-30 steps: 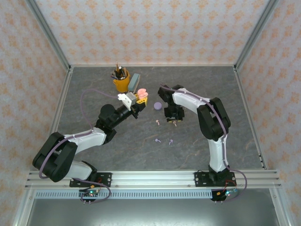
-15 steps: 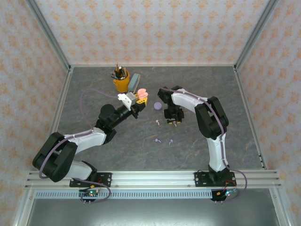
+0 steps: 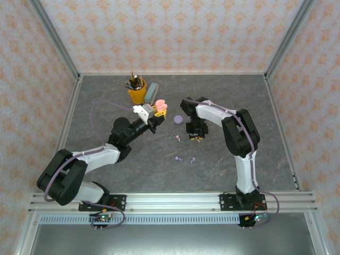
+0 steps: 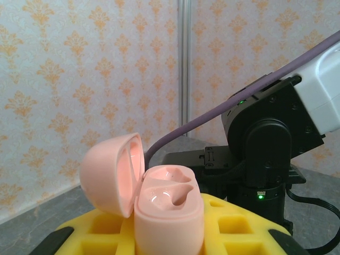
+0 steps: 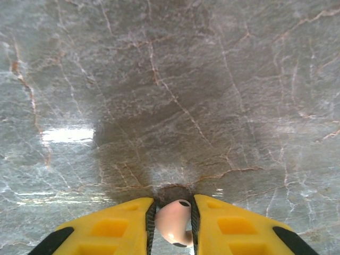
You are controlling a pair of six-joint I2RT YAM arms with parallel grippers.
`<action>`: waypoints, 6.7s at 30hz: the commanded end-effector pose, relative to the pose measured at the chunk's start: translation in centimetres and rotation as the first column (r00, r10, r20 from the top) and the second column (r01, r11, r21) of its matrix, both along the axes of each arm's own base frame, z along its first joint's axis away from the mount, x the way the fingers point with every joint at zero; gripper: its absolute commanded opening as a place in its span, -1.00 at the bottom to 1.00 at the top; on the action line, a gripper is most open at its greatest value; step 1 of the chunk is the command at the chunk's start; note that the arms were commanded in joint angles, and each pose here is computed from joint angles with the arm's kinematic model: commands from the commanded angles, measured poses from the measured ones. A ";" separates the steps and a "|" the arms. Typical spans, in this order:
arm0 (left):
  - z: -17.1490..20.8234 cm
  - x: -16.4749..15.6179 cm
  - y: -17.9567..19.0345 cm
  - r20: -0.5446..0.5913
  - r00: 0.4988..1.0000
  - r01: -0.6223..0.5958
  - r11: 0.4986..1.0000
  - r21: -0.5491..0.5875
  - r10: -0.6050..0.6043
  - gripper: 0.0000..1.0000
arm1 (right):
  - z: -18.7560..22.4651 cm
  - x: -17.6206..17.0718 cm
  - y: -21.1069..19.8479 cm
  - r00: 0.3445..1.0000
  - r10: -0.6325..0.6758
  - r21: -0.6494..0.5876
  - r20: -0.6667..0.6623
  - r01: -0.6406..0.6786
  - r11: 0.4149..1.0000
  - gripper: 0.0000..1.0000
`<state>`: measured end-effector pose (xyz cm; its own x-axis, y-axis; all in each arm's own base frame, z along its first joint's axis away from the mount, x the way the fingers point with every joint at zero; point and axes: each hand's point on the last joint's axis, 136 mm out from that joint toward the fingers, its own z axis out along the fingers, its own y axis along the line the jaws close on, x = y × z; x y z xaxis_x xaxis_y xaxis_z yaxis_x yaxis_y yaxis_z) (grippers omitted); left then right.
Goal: Insert the wireless bluetooth earbuds into the charging case
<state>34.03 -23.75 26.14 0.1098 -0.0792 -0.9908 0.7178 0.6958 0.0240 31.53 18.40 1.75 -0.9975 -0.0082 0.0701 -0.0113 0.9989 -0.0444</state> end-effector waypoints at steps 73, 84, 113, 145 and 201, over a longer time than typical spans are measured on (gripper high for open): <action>5.2 -0.4 -2.7 0.210 0.977 0.030 0.995 0.096 -0.050 -1.00 | 35.7 3.2 5.3 0.638 -0.384 0.672 0.667 -0.293 0.680 -0.65; 6.0 0.6 -3.3 0.209 0.977 0.026 0.998 0.059 -0.038 -1.00 | 37.3 2.5 7.5 0.625 -0.422 0.740 0.657 -0.423 0.523 -0.64; 6.7 0.8 -3.5 0.221 0.975 0.026 0.998 0.057 -0.038 -1.00 | 34.8 0.6 11.0 0.688 -0.370 0.765 0.625 -0.444 0.467 -0.63; 6.5 0.9 -3.6 0.207 0.977 0.033 0.998 0.048 -0.042 -1.00 | 28.4 0.8 11.6 0.767 -0.236 0.698 0.596 -0.350 0.624 -0.65; 4.3 0.7 -3.6 0.181 0.982 0.034 0.995 0.096 -0.051 -1.00 | 29.1 -0.1 7.9 0.755 -0.266 0.637 0.599 -0.249 0.729 -0.77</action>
<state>35.50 -27.35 27.70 0.1790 0.0387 -0.9831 0.7422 0.6506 0.1608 32.64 27.75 30.50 -0.7889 0.2219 -0.5730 -0.2524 0.7332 0.6314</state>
